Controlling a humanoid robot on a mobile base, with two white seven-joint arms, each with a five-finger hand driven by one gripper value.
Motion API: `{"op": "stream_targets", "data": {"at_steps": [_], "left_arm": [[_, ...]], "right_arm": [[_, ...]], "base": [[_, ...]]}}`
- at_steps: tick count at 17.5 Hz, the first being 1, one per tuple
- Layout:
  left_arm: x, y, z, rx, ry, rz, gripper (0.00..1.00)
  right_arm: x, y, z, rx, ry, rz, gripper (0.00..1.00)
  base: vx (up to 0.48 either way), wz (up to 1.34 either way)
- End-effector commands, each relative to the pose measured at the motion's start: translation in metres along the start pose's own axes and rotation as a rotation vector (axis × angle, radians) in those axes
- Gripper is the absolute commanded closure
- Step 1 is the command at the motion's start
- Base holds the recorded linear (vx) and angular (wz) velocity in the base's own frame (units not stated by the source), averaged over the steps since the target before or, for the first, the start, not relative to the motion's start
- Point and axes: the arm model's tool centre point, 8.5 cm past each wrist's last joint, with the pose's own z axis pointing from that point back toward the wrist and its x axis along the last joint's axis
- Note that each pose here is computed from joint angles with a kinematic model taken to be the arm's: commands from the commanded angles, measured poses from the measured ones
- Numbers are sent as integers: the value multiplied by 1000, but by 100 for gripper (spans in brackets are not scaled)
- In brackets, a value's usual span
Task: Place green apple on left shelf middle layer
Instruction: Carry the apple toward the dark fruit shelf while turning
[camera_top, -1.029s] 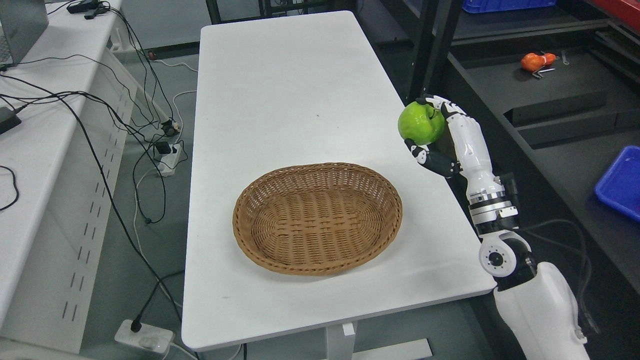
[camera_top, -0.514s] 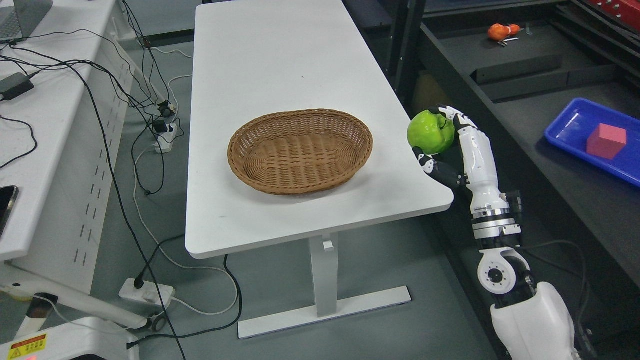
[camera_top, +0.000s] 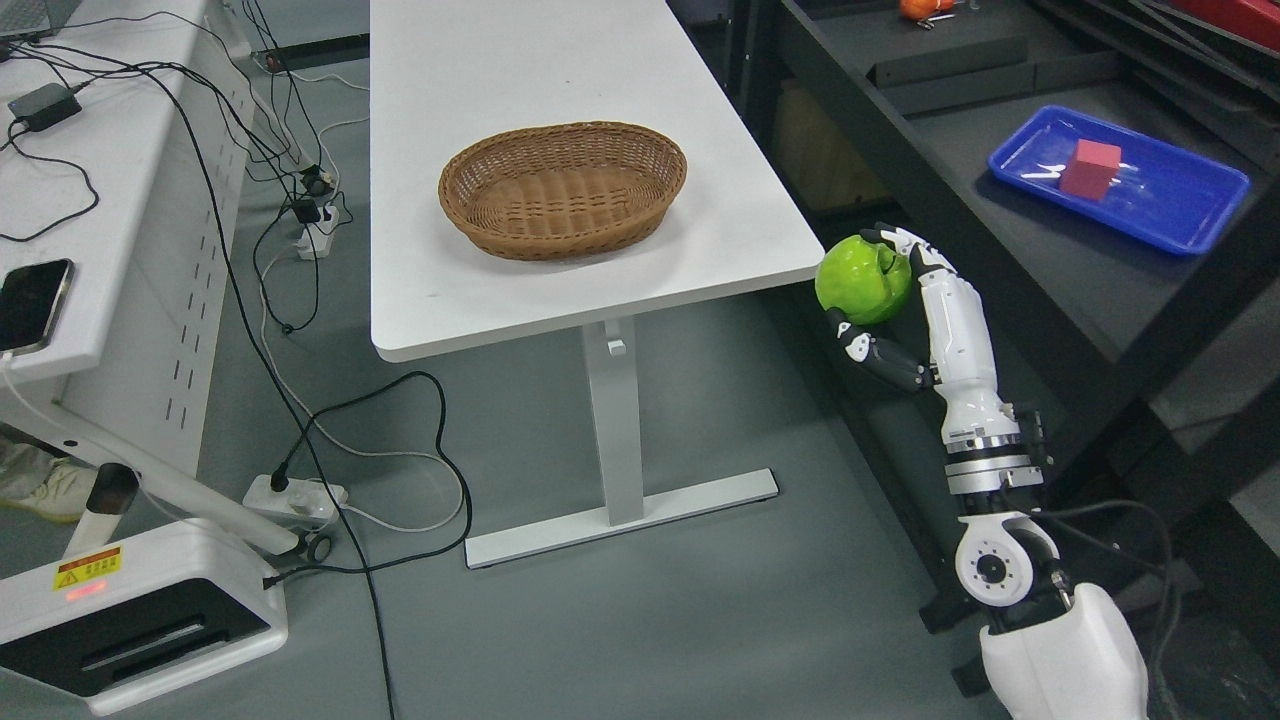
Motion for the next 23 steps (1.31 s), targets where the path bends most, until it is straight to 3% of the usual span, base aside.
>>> {"op": "stream_targets", "data": {"at_steps": [1,12,23], "left_arm": [[0,11,2,19,0,-1,0],[0,11,2,19,0,-1,0],[0,11,2,17,0,-1,0]], "right_arm": [[-4,-10,2,-33,20,0,100],[-4,-5,4,-18,19,-2,100],[-8,-12,-1,-13,37,25,100]], "base": [[-478,-128],[-328,-685],[25,-965]]}}
